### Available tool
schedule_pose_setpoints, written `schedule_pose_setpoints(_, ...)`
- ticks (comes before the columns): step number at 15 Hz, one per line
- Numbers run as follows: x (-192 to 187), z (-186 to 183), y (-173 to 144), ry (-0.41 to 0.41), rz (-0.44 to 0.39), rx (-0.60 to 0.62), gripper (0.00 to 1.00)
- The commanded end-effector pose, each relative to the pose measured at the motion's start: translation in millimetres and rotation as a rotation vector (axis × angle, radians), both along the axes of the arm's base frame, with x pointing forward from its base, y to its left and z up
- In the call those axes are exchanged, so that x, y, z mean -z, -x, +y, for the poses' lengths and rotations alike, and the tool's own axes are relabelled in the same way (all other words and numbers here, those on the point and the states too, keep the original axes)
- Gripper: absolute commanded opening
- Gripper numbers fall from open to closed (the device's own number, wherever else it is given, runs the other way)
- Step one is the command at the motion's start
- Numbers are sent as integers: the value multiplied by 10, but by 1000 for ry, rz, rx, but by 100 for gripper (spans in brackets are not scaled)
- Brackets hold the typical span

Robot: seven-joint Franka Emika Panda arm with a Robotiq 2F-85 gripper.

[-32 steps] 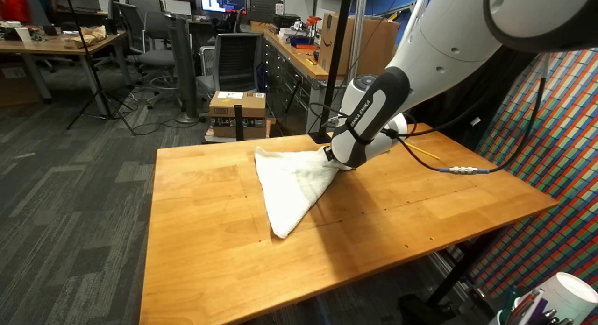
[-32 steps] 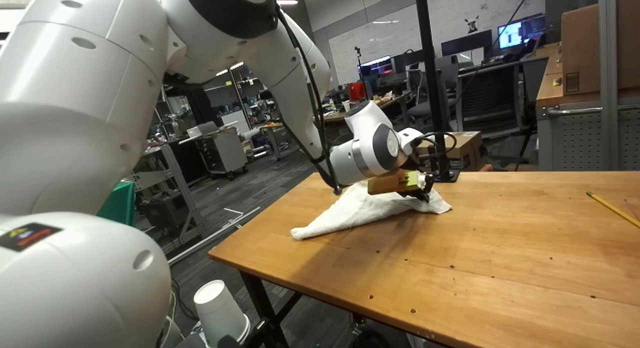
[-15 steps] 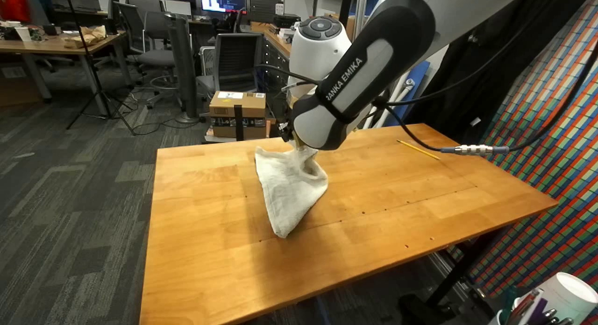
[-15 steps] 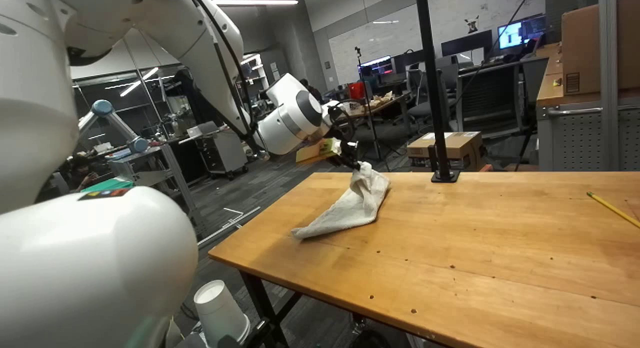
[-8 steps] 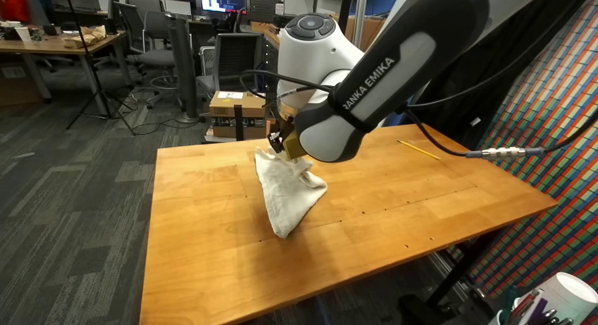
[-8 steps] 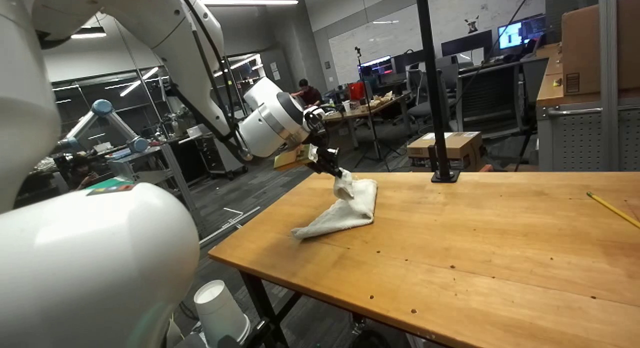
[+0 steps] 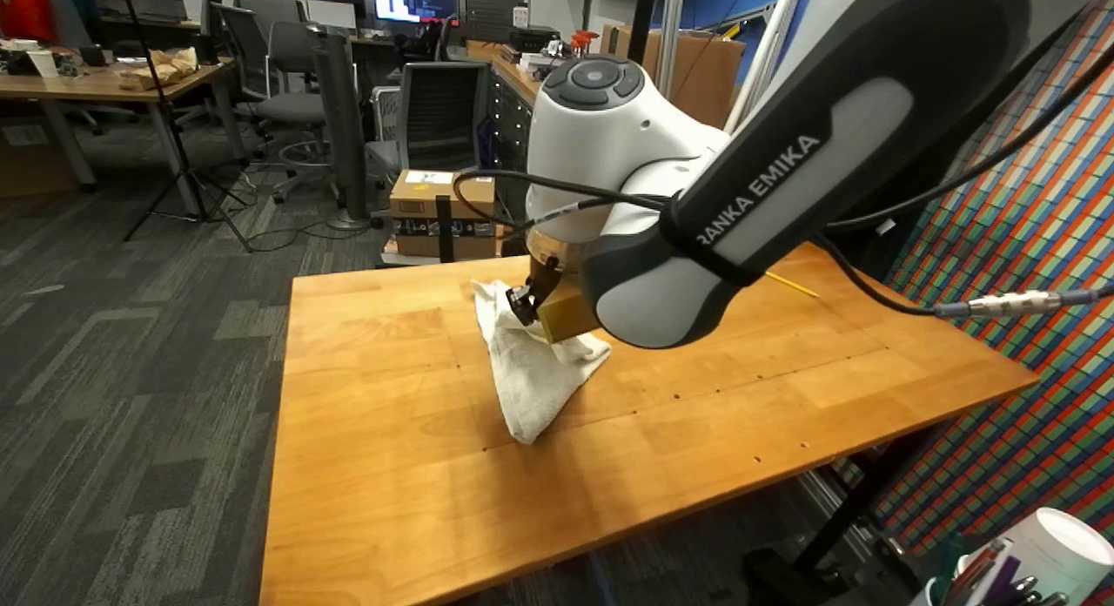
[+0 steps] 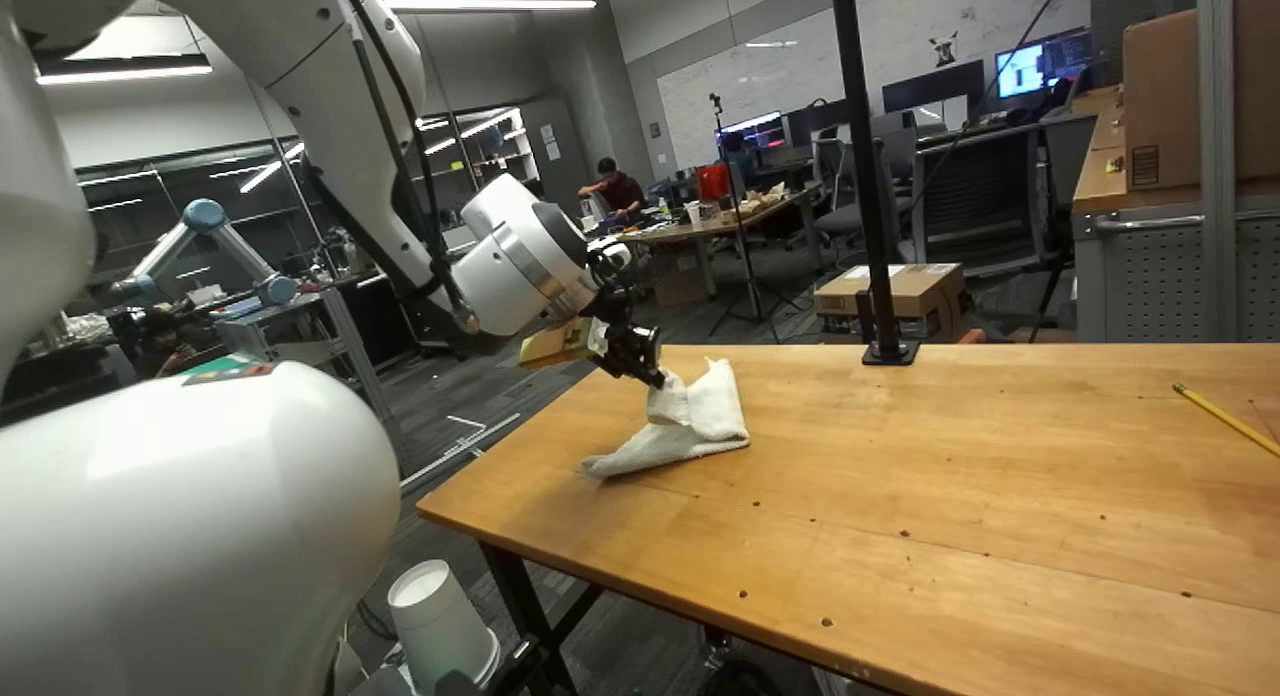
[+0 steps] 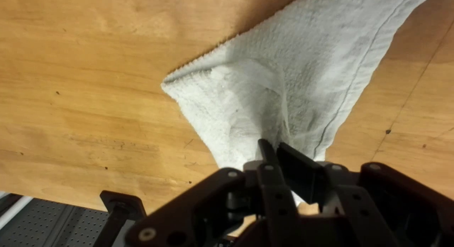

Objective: Fold the cloth

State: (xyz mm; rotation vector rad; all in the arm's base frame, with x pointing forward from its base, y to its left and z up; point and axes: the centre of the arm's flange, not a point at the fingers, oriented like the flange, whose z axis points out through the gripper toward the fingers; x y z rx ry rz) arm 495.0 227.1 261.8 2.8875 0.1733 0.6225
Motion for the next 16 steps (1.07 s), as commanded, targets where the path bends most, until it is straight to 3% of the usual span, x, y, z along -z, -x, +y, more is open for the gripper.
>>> schedule_pose_setpoints(1, -23, 182, 510, -3, 28, -28, 7)
schedule_pose_setpoints(10, 275, 287, 1105, 53, 146, -64, 7)
schedule_pose_setpoints(11, 310, 282, 1140, 65, 153, -60, 33)
schedule_pose_setpoints(13, 359, 271, 1198, 91, 171, -60, 41)
schedule_pose_setpoints(16, 439, 246, 1271, 128, 192, -51, 64)
